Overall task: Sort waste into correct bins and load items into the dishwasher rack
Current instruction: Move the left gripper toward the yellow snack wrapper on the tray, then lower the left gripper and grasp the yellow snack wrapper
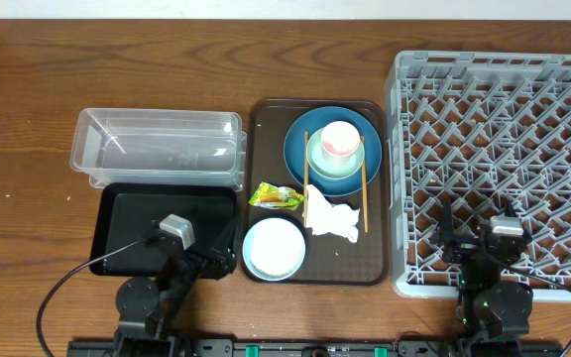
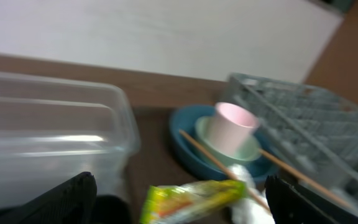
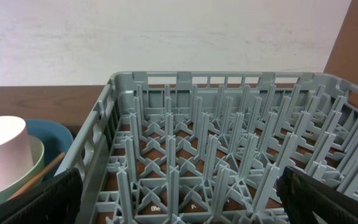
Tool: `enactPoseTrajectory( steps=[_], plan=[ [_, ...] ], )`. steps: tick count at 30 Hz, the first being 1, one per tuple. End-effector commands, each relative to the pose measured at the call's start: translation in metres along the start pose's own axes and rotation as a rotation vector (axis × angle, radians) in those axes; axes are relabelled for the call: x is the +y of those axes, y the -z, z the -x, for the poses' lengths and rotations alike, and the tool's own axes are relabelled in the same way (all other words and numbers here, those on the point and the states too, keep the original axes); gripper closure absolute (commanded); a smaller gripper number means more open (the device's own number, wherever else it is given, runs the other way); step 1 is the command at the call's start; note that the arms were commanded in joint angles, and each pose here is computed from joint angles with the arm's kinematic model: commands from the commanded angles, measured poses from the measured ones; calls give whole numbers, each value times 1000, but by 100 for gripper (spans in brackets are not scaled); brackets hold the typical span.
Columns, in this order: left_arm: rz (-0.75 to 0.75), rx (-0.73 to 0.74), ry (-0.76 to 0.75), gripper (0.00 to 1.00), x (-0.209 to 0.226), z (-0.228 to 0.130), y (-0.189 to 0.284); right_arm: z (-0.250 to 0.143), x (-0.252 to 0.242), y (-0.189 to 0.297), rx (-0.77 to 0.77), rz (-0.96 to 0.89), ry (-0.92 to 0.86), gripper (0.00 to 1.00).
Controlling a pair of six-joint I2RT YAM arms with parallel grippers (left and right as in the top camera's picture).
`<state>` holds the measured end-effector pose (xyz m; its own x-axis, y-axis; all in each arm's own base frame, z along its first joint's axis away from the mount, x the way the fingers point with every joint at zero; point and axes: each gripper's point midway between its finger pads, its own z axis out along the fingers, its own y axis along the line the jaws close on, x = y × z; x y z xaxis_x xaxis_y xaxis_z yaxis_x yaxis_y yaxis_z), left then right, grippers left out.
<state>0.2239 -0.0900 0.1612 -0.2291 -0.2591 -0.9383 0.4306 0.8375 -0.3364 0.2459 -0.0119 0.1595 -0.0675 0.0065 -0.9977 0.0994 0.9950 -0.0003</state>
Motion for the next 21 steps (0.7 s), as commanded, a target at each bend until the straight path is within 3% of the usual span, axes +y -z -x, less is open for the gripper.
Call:
enactPoseTrajectory(
  steps=[1, 5, 10, 14, 21],
  plan=[
    [-113, -4, 83, 11, -27, 19, 7, -3, 3, 0, 9, 11, -7, 1],
    [-94, -30, 74, 10, -39, 55, 17, -3, 3, 0, 9, 11, -7, 1],
    [-50, 88, 134, 10, -48, 82, 18, -3, 3, 0, 9, 11, -7, 1],
    [20, 303, 203, 11, -46, 84, 9, -3, 3, 0, 9, 11, -7, 1],
    [121, 783, 368, 11, -42, 52, -8, -3, 3, 0, 9, 11, -7, 1]
  ],
)
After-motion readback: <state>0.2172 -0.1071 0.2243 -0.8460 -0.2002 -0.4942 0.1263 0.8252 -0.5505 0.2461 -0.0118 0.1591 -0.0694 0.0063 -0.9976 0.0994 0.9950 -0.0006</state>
